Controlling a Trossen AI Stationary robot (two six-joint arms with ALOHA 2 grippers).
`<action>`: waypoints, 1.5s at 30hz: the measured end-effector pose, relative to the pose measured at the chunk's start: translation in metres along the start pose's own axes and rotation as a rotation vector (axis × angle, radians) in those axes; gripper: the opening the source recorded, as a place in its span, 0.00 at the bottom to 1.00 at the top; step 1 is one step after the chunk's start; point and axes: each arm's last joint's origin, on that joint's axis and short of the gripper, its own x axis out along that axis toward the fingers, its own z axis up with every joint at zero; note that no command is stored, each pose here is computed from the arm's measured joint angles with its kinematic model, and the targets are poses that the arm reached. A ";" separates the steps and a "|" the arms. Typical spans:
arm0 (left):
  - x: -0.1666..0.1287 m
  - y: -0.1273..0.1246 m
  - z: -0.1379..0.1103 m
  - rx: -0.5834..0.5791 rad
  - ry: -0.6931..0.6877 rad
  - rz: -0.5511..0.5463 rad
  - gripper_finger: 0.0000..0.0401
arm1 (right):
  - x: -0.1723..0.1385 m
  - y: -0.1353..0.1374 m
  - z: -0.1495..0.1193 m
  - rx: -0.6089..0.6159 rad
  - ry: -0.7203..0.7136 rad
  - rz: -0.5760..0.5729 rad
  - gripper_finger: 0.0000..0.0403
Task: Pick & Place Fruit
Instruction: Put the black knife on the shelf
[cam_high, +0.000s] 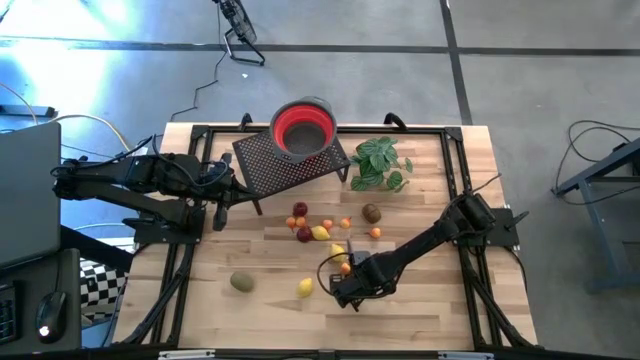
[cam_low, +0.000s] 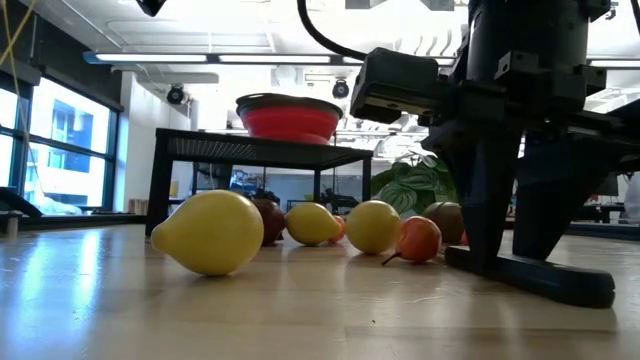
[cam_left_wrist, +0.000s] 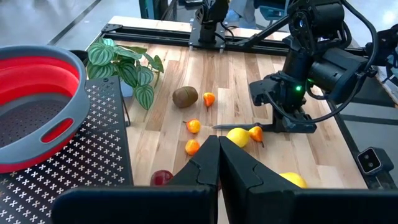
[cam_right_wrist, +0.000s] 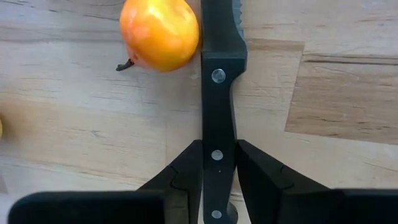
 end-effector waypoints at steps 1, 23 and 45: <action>0.000 0.000 0.000 0.000 0.001 0.000 0.00 | 0.000 0.000 0.000 0.000 -0.010 0.004 0.21; 0.000 0.000 0.000 0.000 0.000 0.000 0.00 | 0.000 0.001 0.000 0.004 0.031 -0.008 0.21; 0.000 0.000 0.000 0.000 -0.004 -0.001 0.00 | -0.003 -0.001 0.000 -0.001 0.005 -0.006 0.18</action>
